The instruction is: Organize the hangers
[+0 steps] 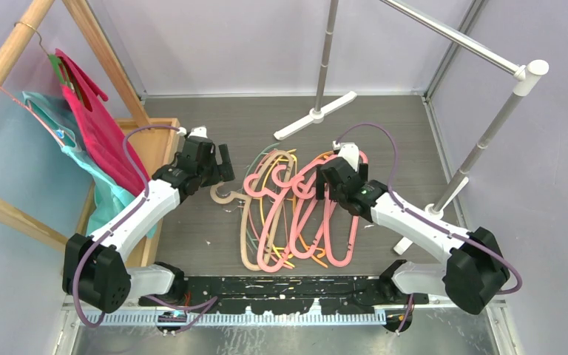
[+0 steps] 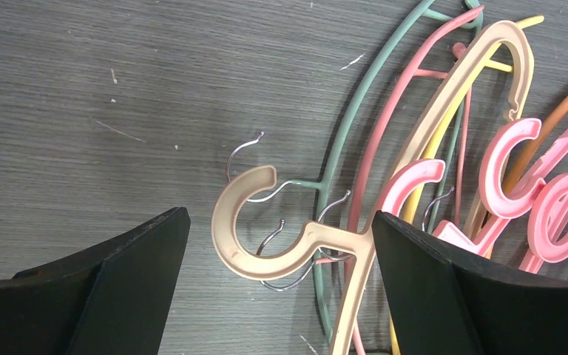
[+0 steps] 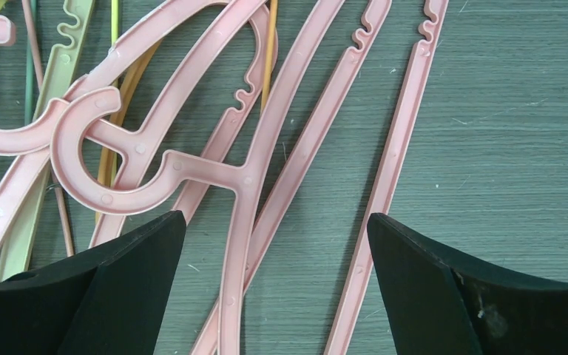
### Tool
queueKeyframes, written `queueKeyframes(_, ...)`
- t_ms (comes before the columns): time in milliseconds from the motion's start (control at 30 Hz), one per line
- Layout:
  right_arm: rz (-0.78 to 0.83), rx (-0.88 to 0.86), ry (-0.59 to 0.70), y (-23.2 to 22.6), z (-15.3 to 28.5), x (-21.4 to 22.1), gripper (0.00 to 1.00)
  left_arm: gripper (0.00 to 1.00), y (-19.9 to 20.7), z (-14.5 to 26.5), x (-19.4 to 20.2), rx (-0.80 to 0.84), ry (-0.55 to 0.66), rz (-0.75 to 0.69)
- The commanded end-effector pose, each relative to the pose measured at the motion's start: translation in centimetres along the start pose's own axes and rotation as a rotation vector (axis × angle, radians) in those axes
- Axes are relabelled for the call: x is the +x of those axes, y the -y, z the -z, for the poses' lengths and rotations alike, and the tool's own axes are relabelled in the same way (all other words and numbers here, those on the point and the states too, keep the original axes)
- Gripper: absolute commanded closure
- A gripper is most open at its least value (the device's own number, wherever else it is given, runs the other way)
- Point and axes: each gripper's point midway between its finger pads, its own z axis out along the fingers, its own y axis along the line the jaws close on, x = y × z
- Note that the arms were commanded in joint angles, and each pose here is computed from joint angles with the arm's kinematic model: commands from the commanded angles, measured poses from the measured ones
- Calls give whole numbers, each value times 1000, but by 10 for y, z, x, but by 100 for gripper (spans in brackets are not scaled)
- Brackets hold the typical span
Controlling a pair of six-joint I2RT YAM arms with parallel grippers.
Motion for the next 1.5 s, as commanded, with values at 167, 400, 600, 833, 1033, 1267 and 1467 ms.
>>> queueKeyframes(167, -63, -147, 37, -10, 16, 13, 0, 2, 3, 1, -8, 2, 28, 13)
queueKeyframes(400, -63, -180, -45, -12, 12, 44, 17, 2, 2, -3, -2, -6, 9, 13)
queueKeyframes(600, -55, -220, -114, -23, 10, 64, 21, 2, 4, -3, -2, 5, 9, 19)
queueKeyframes(833, -42, -218, -155, -30, 4, 77, 24, 2, 3, -16, 7, -4, -24, 10)
queueKeyframes(1033, -40, -196, -174, -34, -1, 88, 26, 2, 5, -19, 10, -5, -46, 2)
queueKeyframes(1267, -45, -174, -201, -36, -8, 100, 37, 2, 4, -21, 14, 0, -49, 6)
queueKeyframes(1467, -46, -166, -211, -35, -9, 109, 41, 2, 1, -24, 20, -9, -62, 3)
